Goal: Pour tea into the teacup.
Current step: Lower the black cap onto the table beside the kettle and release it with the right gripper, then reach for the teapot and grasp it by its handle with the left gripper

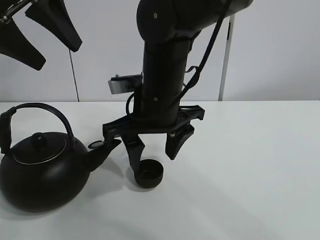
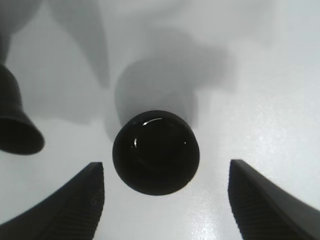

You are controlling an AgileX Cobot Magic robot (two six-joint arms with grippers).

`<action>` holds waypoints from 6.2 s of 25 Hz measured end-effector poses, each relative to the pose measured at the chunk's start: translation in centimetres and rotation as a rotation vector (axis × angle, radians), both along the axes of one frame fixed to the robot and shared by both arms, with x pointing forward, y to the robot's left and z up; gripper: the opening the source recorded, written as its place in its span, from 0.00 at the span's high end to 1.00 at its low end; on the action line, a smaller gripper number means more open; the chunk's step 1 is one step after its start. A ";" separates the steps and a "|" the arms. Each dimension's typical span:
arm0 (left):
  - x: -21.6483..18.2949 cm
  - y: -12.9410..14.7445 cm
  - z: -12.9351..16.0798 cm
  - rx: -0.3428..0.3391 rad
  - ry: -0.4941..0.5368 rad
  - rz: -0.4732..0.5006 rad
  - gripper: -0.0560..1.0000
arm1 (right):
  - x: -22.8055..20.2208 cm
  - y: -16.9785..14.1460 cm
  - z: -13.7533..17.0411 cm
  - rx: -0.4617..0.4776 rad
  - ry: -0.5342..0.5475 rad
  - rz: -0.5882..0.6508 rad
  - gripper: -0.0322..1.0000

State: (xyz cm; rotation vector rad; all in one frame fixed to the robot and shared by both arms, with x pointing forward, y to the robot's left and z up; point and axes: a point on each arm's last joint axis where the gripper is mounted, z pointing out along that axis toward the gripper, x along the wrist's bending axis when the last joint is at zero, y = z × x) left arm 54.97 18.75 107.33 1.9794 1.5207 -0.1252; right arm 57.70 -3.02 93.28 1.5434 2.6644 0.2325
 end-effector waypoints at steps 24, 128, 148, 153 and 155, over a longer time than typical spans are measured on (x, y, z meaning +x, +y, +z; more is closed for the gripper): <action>0.0 0.0 0.0 0.000 0.000 0.000 0.44 | -1.5 -13.7 10.0 0.087 0.030 -0.345 0.50; -11.2 4.4 -1.4 0.684 -1.067 -0.489 0.44 | -2.7 -16.5 11.9 0.242 -0.140 -0.376 0.50; -12.2 4.9 -4.9 0.348 -0.819 -0.051 0.44 | -2.7 -16.5 11.9 0.239 -0.141 -0.372 0.50; -12.3 4.9 -5.0 0.336 -0.809 -0.037 0.44 | -2.7 -16.6 11.9 0.238 -0.141 -0.372 0.50; -12.3 4.9 -5.0 0.335 -0.809 -0.036 0.44 | -2.7 -16.6 11.9 0.237 -0.142 -0.371 0.50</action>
